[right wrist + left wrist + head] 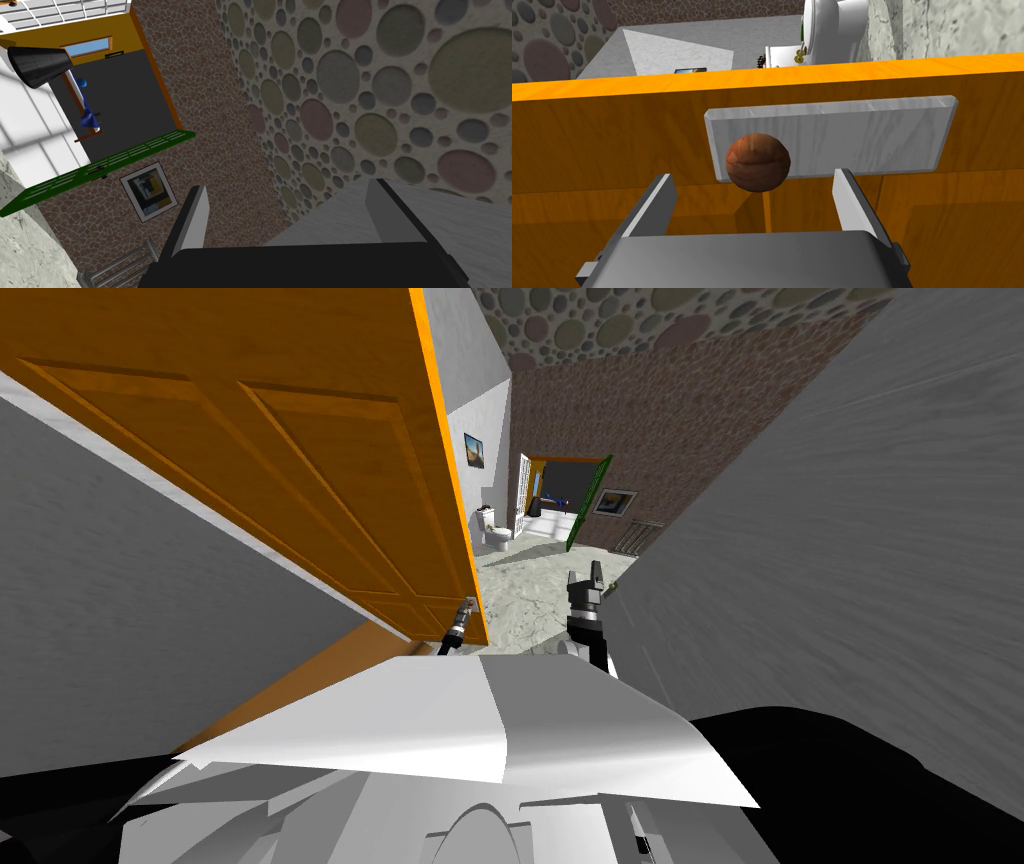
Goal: Push the door open
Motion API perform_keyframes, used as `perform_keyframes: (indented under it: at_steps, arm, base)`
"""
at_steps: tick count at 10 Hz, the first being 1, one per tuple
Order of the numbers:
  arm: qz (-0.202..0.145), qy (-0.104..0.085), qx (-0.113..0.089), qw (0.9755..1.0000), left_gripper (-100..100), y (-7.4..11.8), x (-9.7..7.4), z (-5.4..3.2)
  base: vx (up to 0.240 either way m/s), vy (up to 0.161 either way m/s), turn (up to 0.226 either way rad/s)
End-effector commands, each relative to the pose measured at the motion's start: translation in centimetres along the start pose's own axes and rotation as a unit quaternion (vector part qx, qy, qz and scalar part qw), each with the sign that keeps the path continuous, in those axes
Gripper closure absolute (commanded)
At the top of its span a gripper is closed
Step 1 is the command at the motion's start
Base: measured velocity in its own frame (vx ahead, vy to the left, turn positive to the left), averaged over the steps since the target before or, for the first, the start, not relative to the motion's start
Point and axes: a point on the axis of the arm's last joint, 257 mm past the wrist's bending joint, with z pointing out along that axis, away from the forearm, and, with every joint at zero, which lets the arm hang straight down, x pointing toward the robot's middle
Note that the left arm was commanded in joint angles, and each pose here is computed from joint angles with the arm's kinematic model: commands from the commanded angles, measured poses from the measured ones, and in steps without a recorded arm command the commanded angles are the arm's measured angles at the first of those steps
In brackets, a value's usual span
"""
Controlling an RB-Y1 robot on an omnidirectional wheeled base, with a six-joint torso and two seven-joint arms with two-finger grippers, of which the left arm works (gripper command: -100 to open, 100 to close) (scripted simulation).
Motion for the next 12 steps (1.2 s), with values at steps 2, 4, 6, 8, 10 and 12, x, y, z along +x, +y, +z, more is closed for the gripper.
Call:
perform_keyframes:
  at_steps: [2, 4, 6, 8, 10, 12]
  arm:
    - [-0.002, -0.001, 0.001, 1.0, -100, 0.0, 0.1, -0.06]
    - [-0.002, -0.001, 0.001, 1.0, 100, 0.0, 0.1, -0.06]
    - [-0.002, -0.001, 0.001, 1.0, 100, 0.0, 0.1, -0.06]
    - [-0.002, -0.001, 0.001, 1.0, 100, 0.0, 0.1, -0.06]
    - [0.004, -0.013, -0.003, 0.9999, 100, 0.3, -1.4, -0.21]
    - [0.007, -0.026, -0.004, 0.9996, 100, 0.2, -2.8, -0.23]
  base:
    - [0.137, -0.023, -0.011]
    - [-0.025, 0.003, -0.006]
    - [-0.016, 0.004, -0.002]
    - [-0.003, 0.0, 0.002]
    - [0.114, -0.042, 0.03]
    - [0.188, -0.058, 0.041]
